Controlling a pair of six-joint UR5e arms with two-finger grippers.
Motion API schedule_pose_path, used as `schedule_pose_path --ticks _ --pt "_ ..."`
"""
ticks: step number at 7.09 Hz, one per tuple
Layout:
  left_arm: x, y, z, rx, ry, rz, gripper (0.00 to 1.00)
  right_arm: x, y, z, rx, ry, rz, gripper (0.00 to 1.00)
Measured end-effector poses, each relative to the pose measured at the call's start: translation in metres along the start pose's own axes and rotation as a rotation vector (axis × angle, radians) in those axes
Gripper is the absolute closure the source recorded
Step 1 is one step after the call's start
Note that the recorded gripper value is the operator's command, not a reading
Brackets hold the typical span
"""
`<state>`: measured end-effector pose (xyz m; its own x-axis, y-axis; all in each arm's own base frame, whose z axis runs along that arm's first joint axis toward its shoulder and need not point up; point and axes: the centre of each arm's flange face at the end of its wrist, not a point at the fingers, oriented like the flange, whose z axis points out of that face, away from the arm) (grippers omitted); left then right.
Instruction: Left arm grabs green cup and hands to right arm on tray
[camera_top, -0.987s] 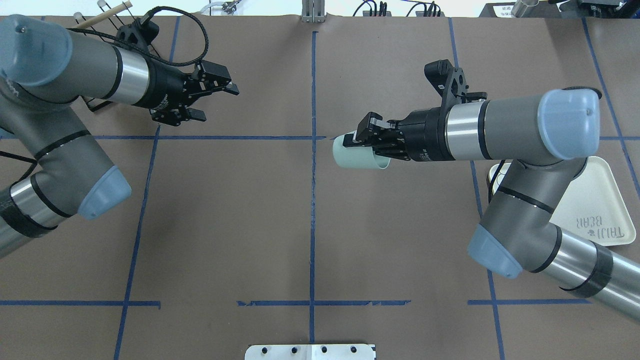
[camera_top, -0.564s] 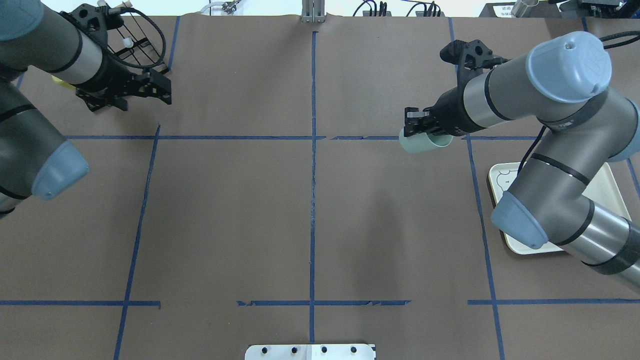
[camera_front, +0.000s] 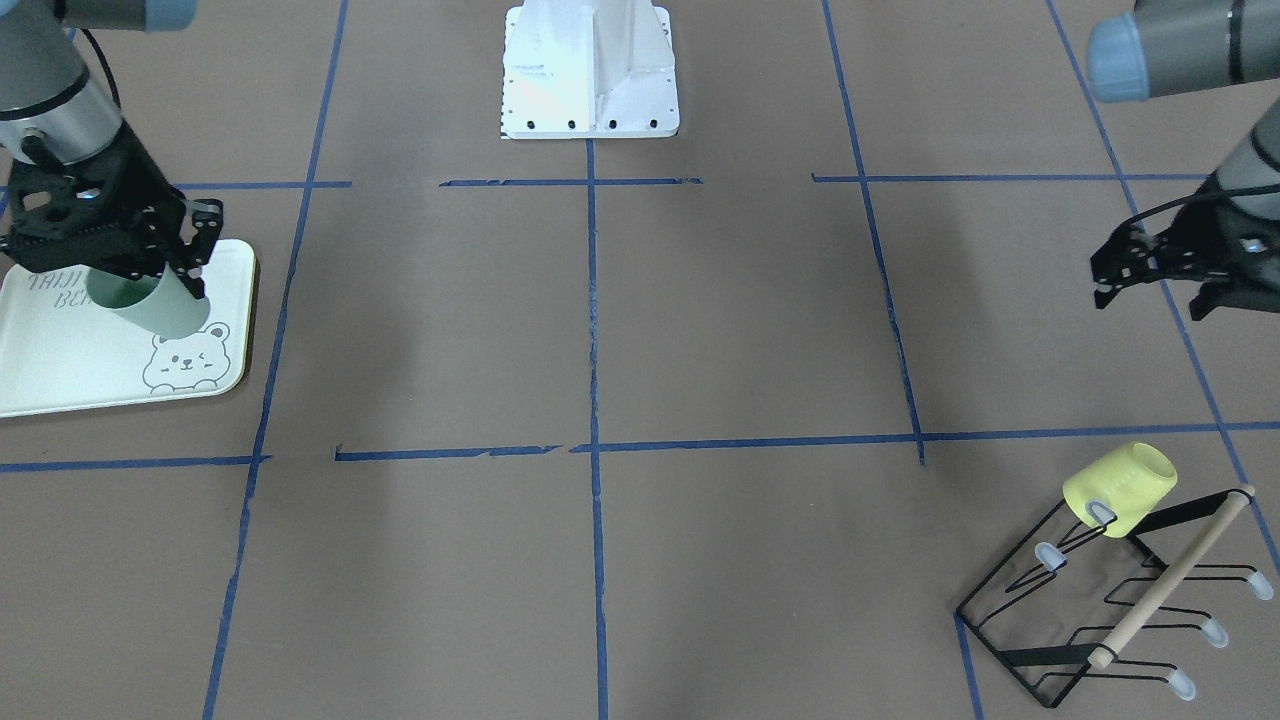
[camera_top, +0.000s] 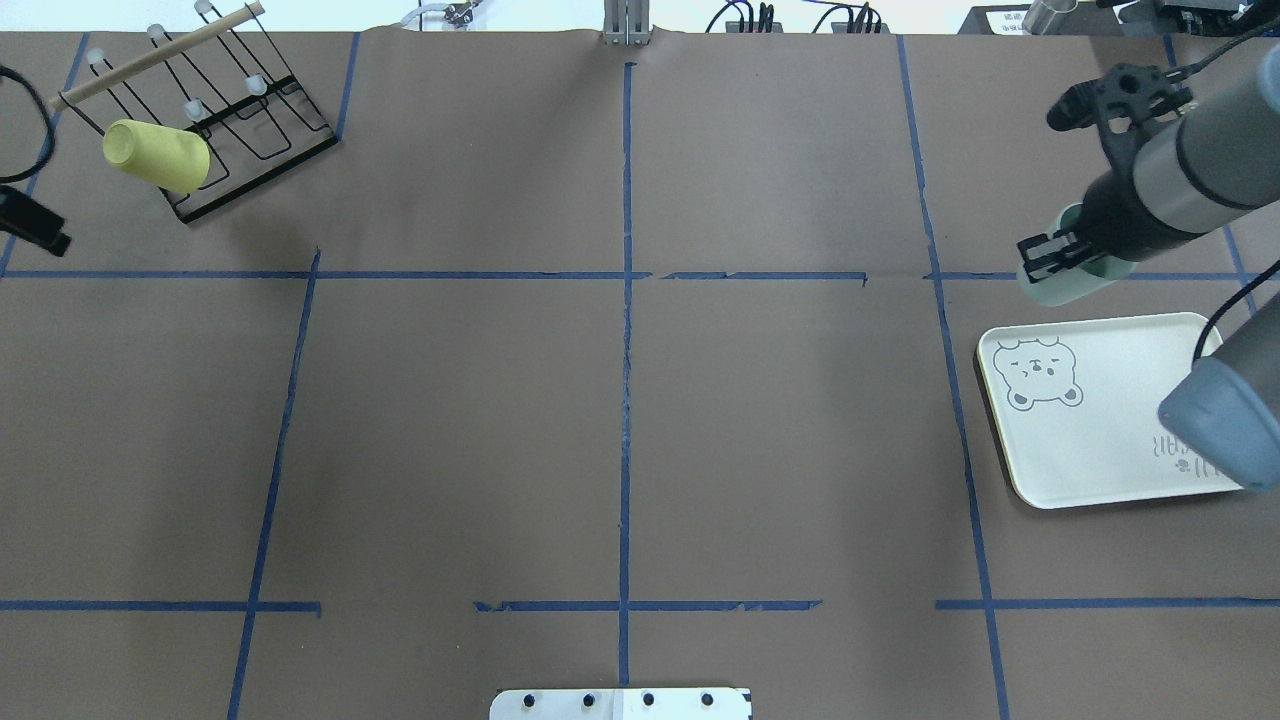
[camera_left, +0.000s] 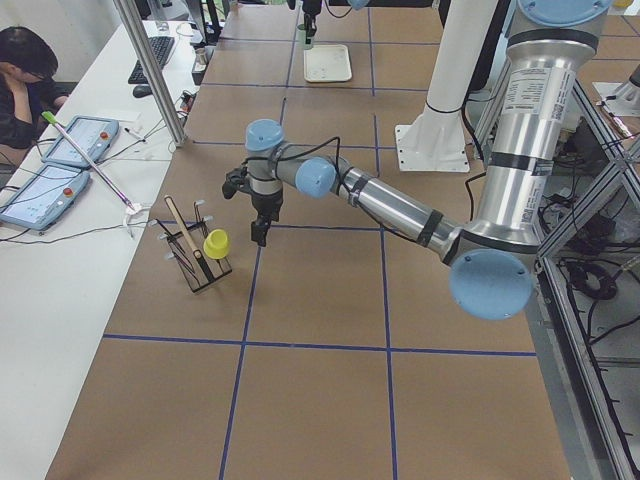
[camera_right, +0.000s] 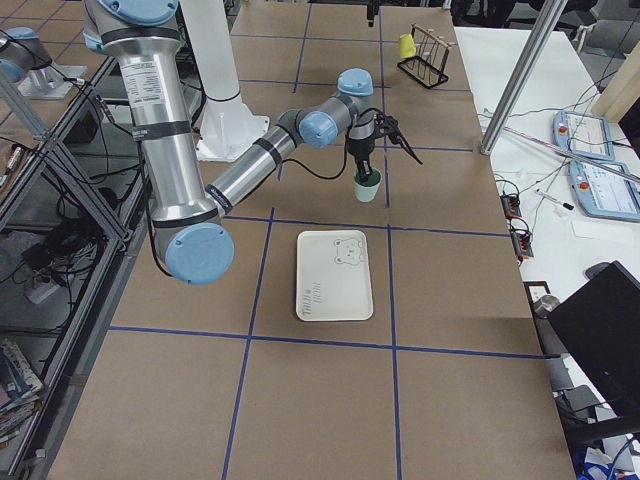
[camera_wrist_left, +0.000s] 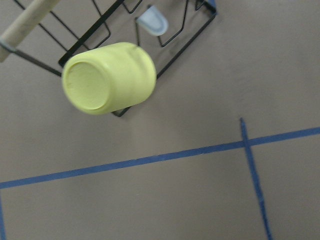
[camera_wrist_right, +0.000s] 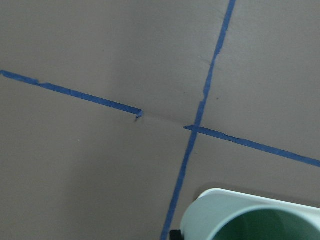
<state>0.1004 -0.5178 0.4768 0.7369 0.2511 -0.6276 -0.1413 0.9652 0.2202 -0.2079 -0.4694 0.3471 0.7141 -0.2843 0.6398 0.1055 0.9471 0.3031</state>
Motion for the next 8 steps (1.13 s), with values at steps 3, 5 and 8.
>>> schedule_pose_path --ticks 3,5,8 --pt "-0.145 0.126 -0.006 -0.042 0.035 -0.096 0.0 0.105 0.051 -0.003 -0.023 -0.003 -0.035 1.0" --pt "-0.179 0.188 -0.01 -0.045 0.064 -0.14 0.0 0.13 0.073 0.006 -0.047 0.011 -0.003 0.96" --pt "-0.19 0.224 -0.019 -0.025 0.069 -0.185 0.0 0.148 0.083 0.021 -0.058 0.027 0.063 0.97"
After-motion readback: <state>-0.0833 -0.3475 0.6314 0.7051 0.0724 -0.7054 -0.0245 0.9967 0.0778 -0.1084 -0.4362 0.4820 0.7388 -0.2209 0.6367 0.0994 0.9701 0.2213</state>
